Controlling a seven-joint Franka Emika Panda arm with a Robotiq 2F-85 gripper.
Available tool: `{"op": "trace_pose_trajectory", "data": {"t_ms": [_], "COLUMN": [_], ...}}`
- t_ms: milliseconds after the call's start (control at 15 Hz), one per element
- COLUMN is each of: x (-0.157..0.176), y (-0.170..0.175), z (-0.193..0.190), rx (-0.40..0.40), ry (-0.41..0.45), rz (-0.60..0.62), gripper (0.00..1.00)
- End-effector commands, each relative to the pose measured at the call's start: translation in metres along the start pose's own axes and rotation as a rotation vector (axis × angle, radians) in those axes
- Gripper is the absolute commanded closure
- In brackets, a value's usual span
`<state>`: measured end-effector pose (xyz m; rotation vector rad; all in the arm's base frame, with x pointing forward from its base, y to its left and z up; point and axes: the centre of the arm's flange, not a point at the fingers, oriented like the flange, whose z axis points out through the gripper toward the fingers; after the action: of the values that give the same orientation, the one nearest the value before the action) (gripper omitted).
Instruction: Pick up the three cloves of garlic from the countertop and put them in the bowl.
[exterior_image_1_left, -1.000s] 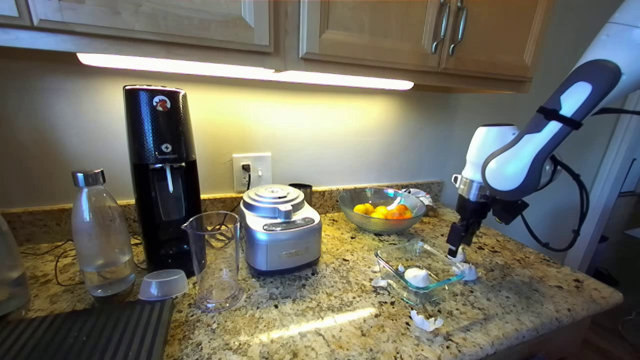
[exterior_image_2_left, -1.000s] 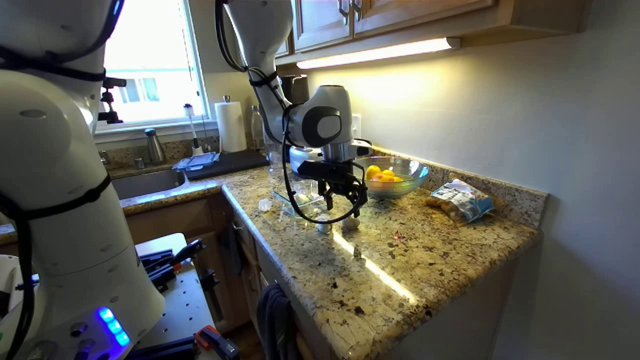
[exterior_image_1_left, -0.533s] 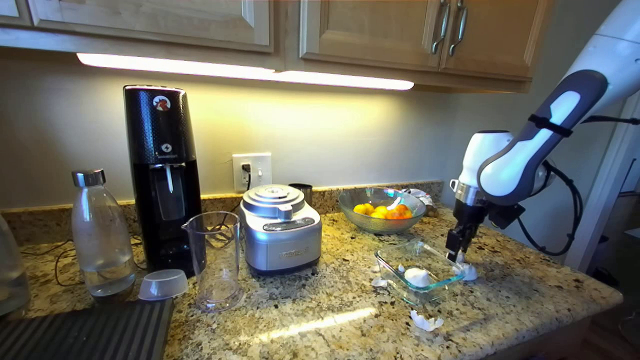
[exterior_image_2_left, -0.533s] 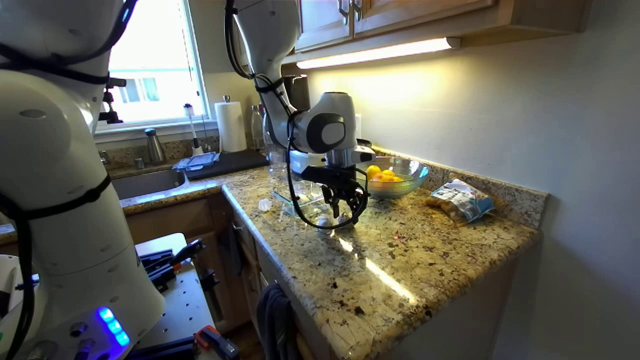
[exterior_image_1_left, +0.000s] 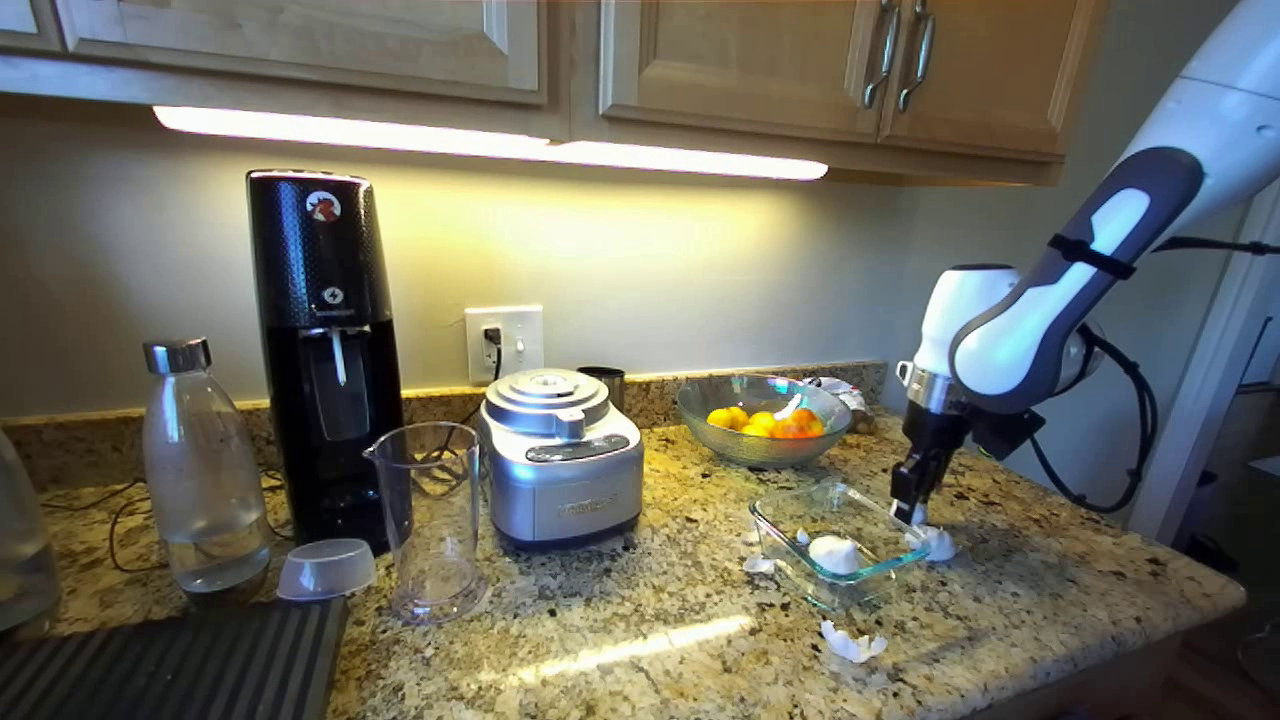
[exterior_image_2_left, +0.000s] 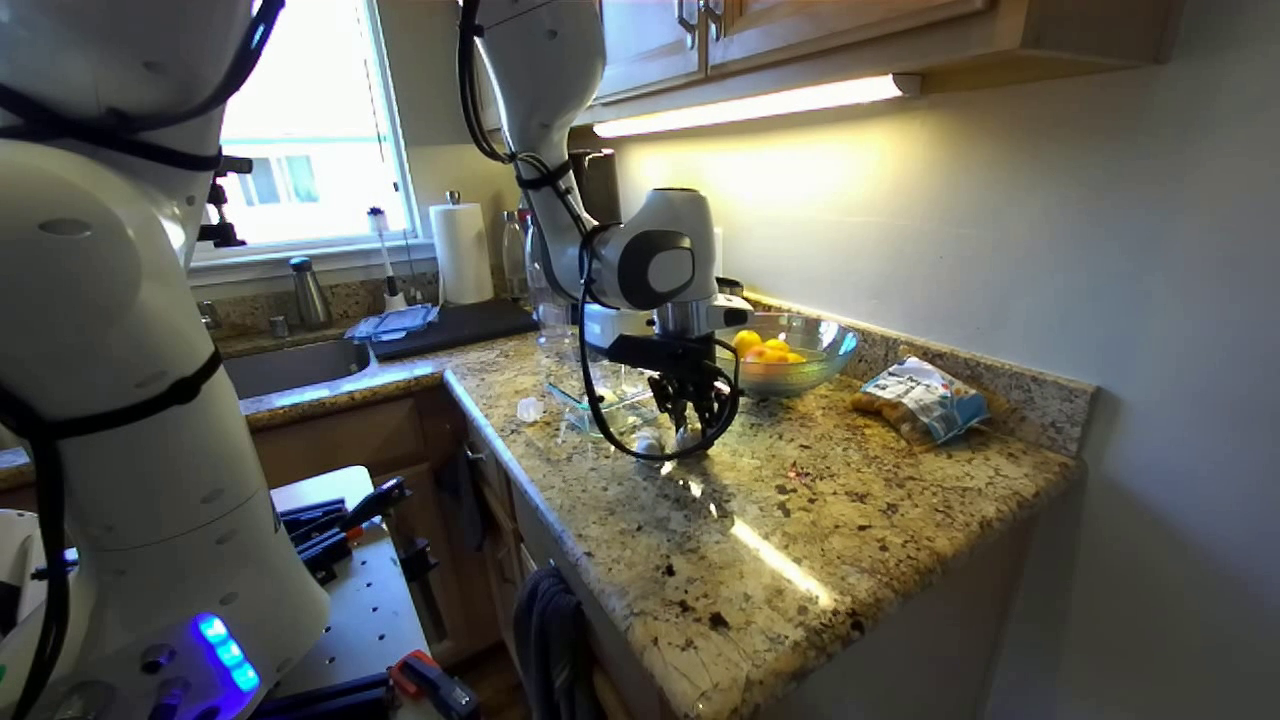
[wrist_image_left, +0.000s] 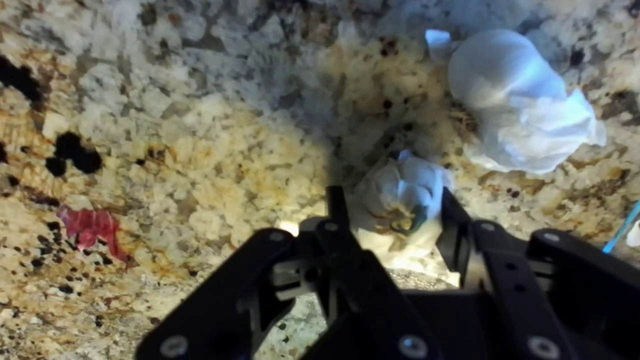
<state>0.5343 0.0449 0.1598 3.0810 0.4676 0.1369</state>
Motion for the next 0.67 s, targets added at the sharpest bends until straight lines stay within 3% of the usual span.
{"op": "trace_pose_trajectory", "data": {"t_ms": [0,600], "x": [-0.004,-0.007], "y": [0.002,-0.02], "z": [-0.015,-0.105], "rx": [0.006,0.031], "ry": [0.001,0.046], "rz": [0.003,-0.114], "gripper": [0.82,0.82]}}
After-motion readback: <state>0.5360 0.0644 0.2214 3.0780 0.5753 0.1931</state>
